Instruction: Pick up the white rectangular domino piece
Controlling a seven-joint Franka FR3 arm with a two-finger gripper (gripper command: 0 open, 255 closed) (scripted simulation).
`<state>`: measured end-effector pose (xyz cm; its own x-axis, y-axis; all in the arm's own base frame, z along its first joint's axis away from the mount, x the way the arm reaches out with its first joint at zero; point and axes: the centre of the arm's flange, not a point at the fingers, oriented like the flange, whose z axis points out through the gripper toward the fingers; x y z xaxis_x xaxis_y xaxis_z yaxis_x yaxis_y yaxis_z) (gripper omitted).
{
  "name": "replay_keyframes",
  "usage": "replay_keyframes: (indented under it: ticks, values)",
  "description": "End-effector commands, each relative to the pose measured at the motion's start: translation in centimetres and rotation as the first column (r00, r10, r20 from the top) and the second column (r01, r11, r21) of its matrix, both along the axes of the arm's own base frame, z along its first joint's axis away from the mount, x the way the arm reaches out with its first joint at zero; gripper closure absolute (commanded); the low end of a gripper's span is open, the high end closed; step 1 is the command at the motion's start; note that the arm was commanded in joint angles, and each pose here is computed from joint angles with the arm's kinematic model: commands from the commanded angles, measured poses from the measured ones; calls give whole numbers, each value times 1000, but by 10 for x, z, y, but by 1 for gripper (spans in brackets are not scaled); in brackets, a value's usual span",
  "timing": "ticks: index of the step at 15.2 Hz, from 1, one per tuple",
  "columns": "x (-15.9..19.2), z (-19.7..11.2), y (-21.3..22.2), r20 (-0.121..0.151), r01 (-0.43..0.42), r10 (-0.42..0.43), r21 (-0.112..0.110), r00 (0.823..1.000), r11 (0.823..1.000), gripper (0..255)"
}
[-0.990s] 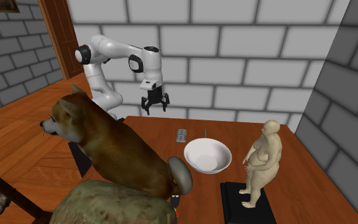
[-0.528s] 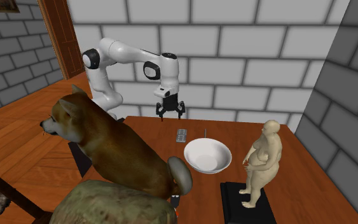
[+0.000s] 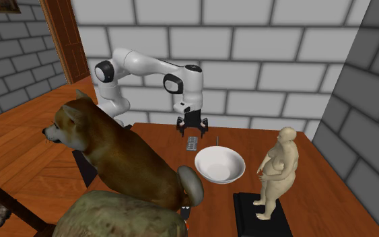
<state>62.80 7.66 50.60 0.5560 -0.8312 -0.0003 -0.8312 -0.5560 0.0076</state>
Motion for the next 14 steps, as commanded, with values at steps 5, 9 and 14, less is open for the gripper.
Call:
replay_keyframes:
  ticks: [5,9,14]
  values:
    - [3,-32,-1,0,8,-8,0,1000,1000,0]
    - [3,-35,-1,0,8,-8,0,1000,1000,255]
    - [2,-35,-1,0,8,-8,0,1000,1000,255]
